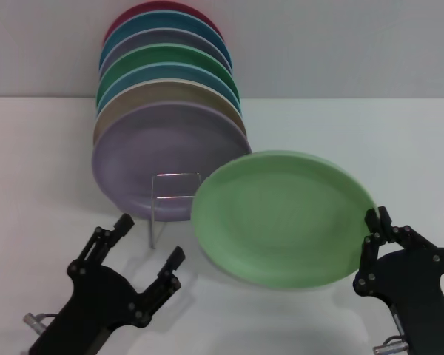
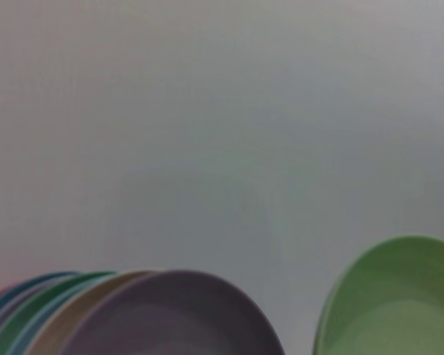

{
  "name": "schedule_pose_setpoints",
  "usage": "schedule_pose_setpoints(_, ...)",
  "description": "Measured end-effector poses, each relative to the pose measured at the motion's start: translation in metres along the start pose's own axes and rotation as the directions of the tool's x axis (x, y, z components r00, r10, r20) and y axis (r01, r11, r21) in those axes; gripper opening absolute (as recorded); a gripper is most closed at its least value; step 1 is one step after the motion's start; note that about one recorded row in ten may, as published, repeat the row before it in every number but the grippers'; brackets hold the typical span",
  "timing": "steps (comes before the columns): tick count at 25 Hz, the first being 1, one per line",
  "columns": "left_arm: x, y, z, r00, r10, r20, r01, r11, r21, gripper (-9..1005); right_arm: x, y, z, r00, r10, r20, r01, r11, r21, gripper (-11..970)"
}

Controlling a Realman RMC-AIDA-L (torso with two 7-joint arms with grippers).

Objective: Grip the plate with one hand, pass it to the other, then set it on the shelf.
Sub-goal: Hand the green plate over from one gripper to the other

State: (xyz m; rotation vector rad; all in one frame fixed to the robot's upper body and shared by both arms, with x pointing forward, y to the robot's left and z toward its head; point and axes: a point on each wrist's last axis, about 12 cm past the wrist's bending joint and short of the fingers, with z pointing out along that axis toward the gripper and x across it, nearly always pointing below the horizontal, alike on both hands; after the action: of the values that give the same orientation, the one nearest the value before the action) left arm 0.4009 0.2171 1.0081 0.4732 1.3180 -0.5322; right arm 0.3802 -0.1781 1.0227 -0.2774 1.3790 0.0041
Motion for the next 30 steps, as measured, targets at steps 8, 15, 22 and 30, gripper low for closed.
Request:
schedule_pose_setpoints(8,0.008,0.0,0.008,0.998,-0.009,-0.067,0.009,1.0,0.008,825,-0.003,0.006,-0.006,0.999,-0.046,-0.005,0.046,0.999,-0.015,19)
schedule_pose_setpoints(15,0.009,0.002,0.013,0.997,-0.017,-0.08,0.018,1.0,0.009,825,-0.004,0.009,-0.007,0.998,-0.066,0.0,0.066,0.997,-0.029,20)
schedule_pose_setpoints(22,0.01,0.003,0.018,0.996,-0.021,-0.092,0.023,1.0,0.016,825,-0.003,0.009,-0.008,0.997,-0.075,0.0,0.075,0.997,-0.034,19)
schedule_pose_setpoints(30,0.011,0.01,0.022,0.994,-0.051,-0.1,0.051,0.999,-0.001,825,-0.004,0.01,-0.006,0.997,-0.077,0.011,0.078,0.996,-0.051,19)
